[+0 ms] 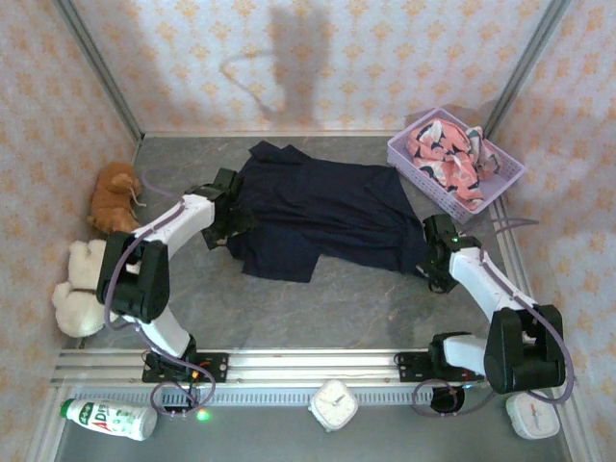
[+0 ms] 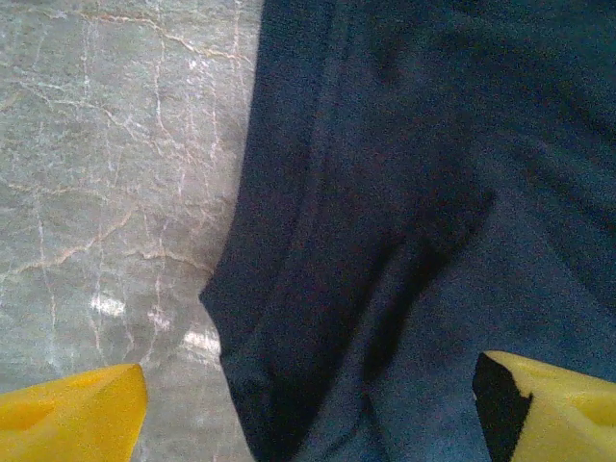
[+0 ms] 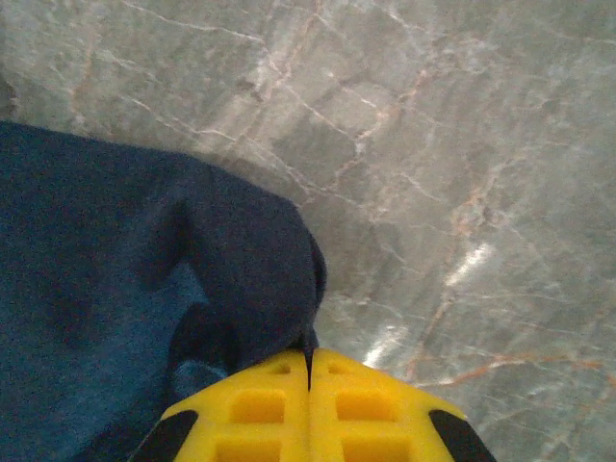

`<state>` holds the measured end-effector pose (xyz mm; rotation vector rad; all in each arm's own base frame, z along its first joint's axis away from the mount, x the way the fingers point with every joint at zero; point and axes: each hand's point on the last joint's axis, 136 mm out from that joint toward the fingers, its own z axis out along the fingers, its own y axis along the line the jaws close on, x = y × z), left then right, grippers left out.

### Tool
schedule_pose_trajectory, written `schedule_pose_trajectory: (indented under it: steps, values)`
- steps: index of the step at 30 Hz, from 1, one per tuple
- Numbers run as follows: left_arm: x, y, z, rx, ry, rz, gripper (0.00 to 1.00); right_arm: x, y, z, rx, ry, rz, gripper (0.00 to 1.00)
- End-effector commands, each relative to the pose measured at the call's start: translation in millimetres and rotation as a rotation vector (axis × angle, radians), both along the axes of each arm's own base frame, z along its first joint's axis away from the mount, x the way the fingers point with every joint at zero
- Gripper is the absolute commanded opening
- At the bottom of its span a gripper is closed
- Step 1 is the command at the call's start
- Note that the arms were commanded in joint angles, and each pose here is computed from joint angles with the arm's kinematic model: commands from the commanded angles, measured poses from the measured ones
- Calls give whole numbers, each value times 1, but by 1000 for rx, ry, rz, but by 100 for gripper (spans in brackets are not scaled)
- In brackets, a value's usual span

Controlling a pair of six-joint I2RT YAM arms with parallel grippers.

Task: Fold and stack the mixed laundry pile

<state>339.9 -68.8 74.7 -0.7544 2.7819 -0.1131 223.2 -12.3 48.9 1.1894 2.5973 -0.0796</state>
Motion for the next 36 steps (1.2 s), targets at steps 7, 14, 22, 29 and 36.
schedule_pose_trajectory:
  steps: [7,14,22,29,36]
  values:
    - [-56,-32,-30,-4,103,-102,79,27,3,3,15,-76,-2,0]
    - [-62,-33,-58,47,154,-116,61,24,2,2,10,-71,2,0]
    - [-75,-60,-81,-59,181,-106,0,28,3,4,9,-68,34,0]
    - [20,-32,9,-14,-30,-67,0,103,30,54,122,-238,98,0]
    - [134,17,187,-33,-384,5,0,234,63,220,222,-590,229,0]
